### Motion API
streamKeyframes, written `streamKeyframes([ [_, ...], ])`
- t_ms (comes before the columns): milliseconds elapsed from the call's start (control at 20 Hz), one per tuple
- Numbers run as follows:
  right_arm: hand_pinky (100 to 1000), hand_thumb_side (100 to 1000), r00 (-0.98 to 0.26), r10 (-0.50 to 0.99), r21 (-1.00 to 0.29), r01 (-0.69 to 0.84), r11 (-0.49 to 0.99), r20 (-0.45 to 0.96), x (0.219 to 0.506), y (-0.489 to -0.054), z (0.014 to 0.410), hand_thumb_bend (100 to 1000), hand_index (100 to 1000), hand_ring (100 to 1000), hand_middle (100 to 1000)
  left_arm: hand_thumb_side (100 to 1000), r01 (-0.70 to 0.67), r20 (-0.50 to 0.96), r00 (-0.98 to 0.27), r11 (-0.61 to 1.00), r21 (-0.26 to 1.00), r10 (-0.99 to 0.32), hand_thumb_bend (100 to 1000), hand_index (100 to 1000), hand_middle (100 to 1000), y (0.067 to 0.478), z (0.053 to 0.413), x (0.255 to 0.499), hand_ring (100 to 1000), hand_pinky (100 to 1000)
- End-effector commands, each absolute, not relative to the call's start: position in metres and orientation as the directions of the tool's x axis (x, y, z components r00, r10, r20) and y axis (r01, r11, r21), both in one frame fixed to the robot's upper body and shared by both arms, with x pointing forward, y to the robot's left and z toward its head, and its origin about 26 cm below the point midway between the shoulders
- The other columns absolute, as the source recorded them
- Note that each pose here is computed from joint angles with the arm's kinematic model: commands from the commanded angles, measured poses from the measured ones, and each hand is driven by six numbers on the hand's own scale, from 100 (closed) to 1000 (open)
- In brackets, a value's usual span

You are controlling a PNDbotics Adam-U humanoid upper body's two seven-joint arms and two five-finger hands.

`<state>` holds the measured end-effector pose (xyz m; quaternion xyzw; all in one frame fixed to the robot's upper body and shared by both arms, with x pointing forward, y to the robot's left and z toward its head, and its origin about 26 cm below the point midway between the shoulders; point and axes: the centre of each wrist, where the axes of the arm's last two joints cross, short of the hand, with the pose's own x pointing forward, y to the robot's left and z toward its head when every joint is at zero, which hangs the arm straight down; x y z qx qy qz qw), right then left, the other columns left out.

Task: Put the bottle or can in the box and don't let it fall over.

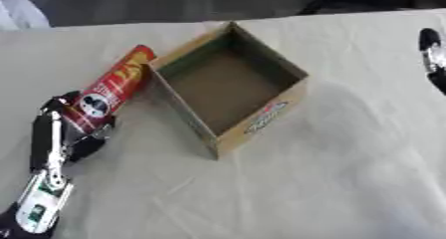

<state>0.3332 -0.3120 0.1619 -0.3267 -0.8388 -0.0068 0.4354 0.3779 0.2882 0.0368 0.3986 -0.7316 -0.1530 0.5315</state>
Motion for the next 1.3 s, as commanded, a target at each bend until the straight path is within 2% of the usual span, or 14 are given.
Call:
streamKeyframes([
  [50, 864, 419, -0.428, 0.55, -0.266, 0.561, 0.784, 0.717, 0.333, -0.313, 0.171, 457, 870, 899, 810, 232, -0.479, 0.67, -0.134, 0.639, 0.601, -0.73, 362, 624, 556, 0.293, 0.045, 0.379, 645, 378],
  [700, 864, 419, -0.428, 0.55, -0.264, 0.563, 0.783, 0.718, 0.333, -0.313, 0.171, 455, 870, 899, 809, 247, -0.579, 0.694, -0.18, 0.645, 0.498, -0.697, 354, 618, 540, 0.293, 0.06, 0.379, 625, 371],
  [950, 865, 418, -0.426, 0.55, -0.261, 0.568, 0.781, 0.718, 0.332, -0.314, 0.171, 456, 870, 899, 809, 240, -0.61, 0.683, -0.217, 0.643, 0.463, -0.697, 363, 616, 539, 0.29, 0.083, 0.378, 620, 371],
  [1300, 865, 418, -0.427, 0.549, -0.26, 0.568, 0.781, 0.718, 0.332, -0.314, 0.171, 454, 871, 899, 809, 232, -0.611, 0.638, -0.319, 0.667, 0.428, -0.701, 371, 616, 540, 0.268, 0.133, 0.372, 617, 371],
])
